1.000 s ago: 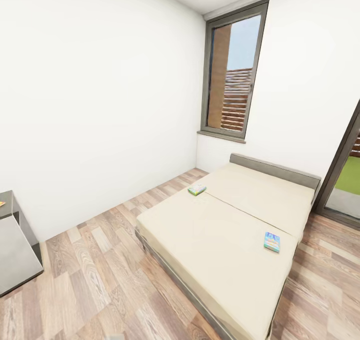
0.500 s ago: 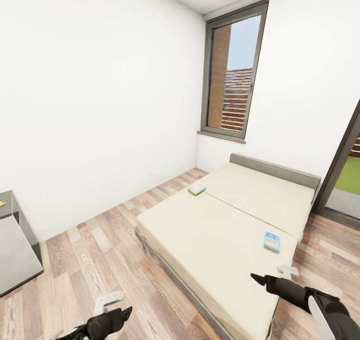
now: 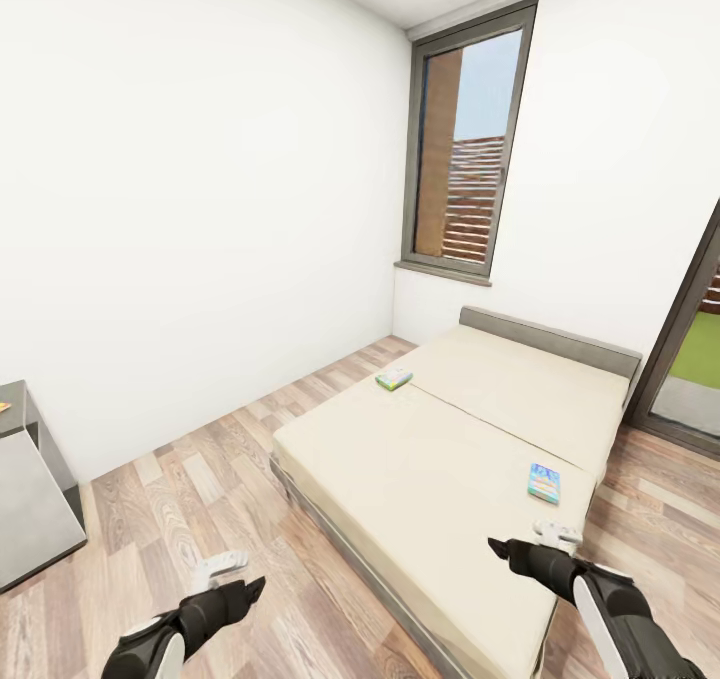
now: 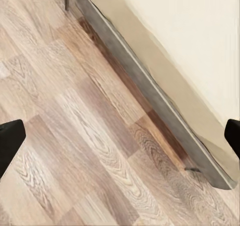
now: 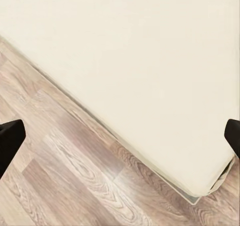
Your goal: Put all the toys in the child's room - the three board games (two on the bed and one on the table), the two jigsaw puzzles on the table, and the tennis ball on the table - inside the toy box on the table in the child's room.
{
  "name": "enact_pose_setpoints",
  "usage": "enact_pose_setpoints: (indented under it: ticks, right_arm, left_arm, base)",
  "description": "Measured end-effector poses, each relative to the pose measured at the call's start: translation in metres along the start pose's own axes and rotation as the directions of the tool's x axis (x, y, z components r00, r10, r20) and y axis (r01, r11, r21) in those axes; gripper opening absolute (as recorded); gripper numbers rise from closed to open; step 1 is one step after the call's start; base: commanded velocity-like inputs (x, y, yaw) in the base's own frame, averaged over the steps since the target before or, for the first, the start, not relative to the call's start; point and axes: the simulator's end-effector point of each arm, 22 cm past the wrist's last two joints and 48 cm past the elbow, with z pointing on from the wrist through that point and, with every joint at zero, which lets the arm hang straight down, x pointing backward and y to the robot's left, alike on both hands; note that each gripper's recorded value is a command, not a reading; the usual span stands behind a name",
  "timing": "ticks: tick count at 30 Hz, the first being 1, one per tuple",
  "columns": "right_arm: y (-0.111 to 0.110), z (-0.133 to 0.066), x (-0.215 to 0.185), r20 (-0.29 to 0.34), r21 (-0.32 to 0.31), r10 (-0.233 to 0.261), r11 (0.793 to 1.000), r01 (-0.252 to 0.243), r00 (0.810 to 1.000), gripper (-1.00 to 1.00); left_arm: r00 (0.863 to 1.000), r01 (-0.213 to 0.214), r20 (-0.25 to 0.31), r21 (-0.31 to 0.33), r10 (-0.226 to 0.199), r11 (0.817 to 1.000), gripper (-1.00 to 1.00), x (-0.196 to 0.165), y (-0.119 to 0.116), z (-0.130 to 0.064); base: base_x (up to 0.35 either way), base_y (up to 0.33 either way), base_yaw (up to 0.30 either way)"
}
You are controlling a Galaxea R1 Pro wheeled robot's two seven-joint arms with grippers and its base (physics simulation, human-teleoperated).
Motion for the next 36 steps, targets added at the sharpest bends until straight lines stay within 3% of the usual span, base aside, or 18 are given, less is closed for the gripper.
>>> enact_pose_setpoints:
  ticks: [5, 14, 28, 36]
  right_arm:
    - [0.006, -0.008, -0.023, 0.048, 0.0, -0.019, 1.0, 0.019, 0.999, 1.0]
    - [0.005, -0.009, -0.027, 0.061, 0.008, -0.022, 1.0, 0.021, 0.998, 1.0]
    - [-0.001, -0.016, -0.042, 0.09, 0.055, -0.032, 0.998, 0.027, 0.995, 1.0]
    - [-0.008, -0.016, -0.042, 0.091, 0.091, -0.029, 0.996, 0.021, 0.995, 1.0]
  left_arm:
    - [1.0, -0.001, 0.014, 0.007, 0.001, 1.0, 1.0, -0.009, -0.005, 0.001]
    - [1.0, -0.007, 0.025, 0.013, 0.006, 1.0, 1.0, -0.011, -0.009, 0.002]
    - [0.999, -0.002, 0.033, 0.012, 0.001, 1.0, 1.0, -0.013, -0.007, 0.002]
    - [0.998, -0.007, 0.064, 0.014, 0.006, 1.0, 1.0, -0.019, -0.009, 0.002]
  base:
    - [0.0, 0.0, 0.0]
    - [0.0, 0.0, 0.047]
    - [0.0, -0.1, 0.267]
    - [-0.019, -0.079, 0.292]
